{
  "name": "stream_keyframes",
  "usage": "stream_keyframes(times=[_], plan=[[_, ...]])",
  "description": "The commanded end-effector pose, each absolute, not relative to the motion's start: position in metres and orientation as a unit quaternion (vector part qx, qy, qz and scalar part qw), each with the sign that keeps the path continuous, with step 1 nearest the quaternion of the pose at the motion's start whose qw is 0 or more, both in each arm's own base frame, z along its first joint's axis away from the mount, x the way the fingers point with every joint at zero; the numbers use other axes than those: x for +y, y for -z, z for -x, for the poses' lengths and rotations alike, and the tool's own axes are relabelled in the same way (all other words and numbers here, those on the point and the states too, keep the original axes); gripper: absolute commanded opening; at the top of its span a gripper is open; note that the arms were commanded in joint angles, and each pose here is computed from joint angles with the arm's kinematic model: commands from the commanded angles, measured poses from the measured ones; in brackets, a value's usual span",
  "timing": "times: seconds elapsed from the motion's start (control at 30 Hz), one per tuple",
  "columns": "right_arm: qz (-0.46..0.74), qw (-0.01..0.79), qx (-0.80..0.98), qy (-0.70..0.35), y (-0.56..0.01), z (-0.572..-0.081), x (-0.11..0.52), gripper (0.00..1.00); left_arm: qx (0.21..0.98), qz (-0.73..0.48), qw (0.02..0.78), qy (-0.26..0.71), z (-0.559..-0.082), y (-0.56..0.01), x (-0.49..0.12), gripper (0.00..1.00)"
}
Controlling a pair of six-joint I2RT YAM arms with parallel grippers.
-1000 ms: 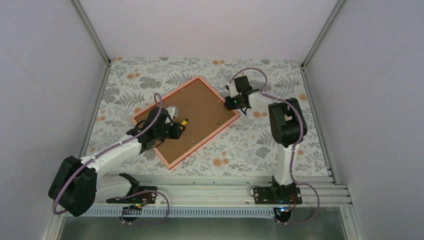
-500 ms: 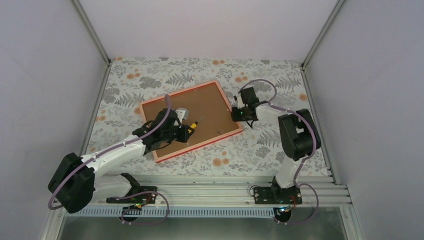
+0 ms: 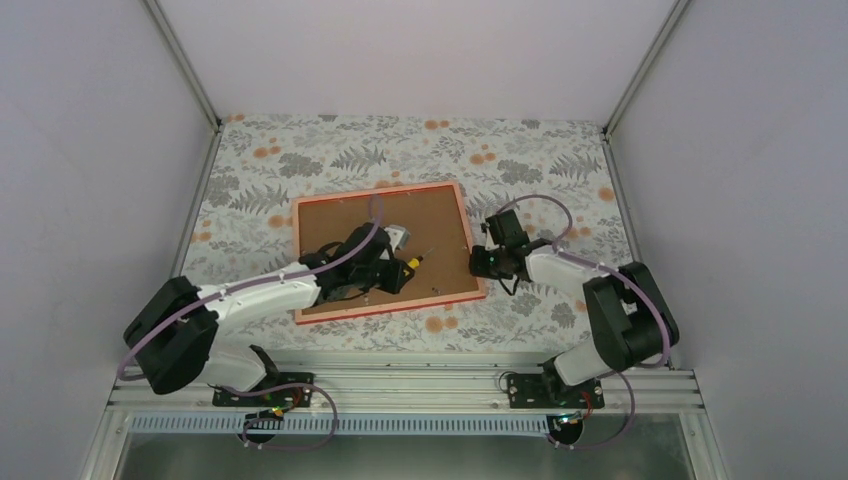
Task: Take the photo out of the frame
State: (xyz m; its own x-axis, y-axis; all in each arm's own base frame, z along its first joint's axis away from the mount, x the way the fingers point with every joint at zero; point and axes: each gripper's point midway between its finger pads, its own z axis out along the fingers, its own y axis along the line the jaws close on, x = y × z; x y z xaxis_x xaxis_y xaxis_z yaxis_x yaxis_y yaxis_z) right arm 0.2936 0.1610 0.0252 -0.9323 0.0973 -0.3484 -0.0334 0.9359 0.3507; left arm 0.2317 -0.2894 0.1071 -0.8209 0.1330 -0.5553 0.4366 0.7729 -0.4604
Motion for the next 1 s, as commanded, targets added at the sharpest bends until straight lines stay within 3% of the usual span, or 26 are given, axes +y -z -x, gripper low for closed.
stream_keyframes(times=[0.0, 0.23, 0.57, 0.97], plan=[[-0.042, 0.189, 0.961, -0.2, -0.031, -0.276, 0.167, 0.19, 0.898, -0.164, 0.265, 0.31, -0.234, -0.117, -0.314, 0.02], [-0.029, 0.191, 0.957, -0.215, -0.036, -0.263, 0.17, 0.23, 0.903, -0.181, 0.247, 0.302, -0.228, -0.102, -0.334, 0.02], [-0.009, 0.222, 0.958, -0.18, -0.041, -0.289, 0.169, 0.27, 0.905, -0.196, 0.24, 0.292, -0.236, -0.094, -0.353, 0.02], [0.001, 0.216, 0.962, -0.166, -0.027, -0.296, 0.169, 0.2, 0.907, -0.21, 0.232, 0.281, -0.247, -0.081, -0.37, 0.02]])
